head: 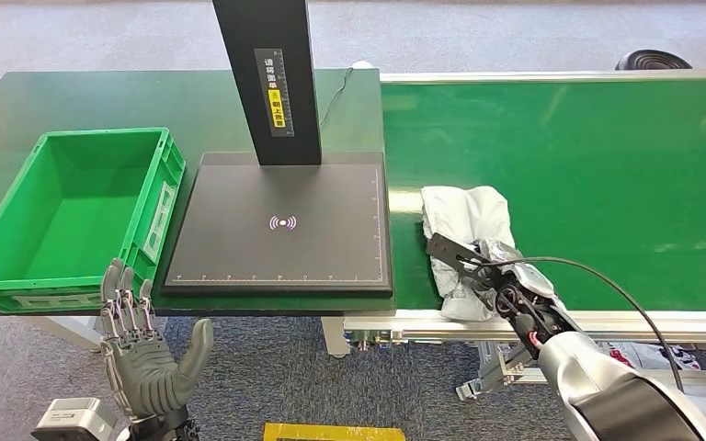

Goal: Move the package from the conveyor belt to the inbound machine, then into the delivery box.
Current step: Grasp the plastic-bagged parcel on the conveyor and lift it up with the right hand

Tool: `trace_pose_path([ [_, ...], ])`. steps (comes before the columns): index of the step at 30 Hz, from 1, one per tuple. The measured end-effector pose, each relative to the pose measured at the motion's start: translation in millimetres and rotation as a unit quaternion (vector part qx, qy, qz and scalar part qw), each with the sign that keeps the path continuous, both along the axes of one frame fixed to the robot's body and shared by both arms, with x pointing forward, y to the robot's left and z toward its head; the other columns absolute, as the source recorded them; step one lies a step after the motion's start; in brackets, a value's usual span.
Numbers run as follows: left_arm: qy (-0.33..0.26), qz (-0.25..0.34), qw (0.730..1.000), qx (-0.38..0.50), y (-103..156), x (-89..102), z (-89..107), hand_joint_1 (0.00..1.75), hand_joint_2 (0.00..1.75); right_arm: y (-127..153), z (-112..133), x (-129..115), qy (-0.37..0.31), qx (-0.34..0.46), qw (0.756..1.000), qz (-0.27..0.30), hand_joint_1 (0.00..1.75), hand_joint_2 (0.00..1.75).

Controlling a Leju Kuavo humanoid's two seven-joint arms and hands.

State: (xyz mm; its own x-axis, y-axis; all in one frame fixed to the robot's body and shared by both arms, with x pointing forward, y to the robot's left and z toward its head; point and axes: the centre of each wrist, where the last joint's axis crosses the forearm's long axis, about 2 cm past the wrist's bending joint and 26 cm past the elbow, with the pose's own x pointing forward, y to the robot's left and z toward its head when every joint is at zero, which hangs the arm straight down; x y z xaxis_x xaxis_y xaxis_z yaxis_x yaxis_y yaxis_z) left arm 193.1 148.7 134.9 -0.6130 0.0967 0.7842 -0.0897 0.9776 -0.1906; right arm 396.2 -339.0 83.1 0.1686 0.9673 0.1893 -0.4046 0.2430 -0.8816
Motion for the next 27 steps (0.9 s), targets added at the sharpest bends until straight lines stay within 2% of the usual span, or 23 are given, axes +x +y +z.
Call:
trace_pose_path([
  [16, -0.001, -0.001, 1.0, -0.001, -1.2, 0.3, 0.8, 0.0, 1.75, -0.5, -1.4, -1.4, -0.02, 0.04, 0.999, -0.001, 1.75, 1.75],
  [19, 0.0, 0.004, 1.0, -0.001, -1.4, 0.2, 1.0, 0.0, 1.75, 1.5, -2.1, -2.0, -0.05, 0.081, 0.995, 0.006, 1.75, 1.75],
  [22, 0.0, 0.011, 1.0, -0.001, -2.7, 0.2, 1.8, 0.0, 1.75, 7.4, 0.8, 0.3, -0.119, 0.172, 0.978, 0.019, 1.75, 1.75],
  [27, -0.001, 0.016, 1.0, -0.004, -4.8, 1.8, 3.5, 0.0, 1.75, 27.0, 22.0, 15.3, -0.248, 0.308, 0.917, 0.05, 1.75, 1.75],
])
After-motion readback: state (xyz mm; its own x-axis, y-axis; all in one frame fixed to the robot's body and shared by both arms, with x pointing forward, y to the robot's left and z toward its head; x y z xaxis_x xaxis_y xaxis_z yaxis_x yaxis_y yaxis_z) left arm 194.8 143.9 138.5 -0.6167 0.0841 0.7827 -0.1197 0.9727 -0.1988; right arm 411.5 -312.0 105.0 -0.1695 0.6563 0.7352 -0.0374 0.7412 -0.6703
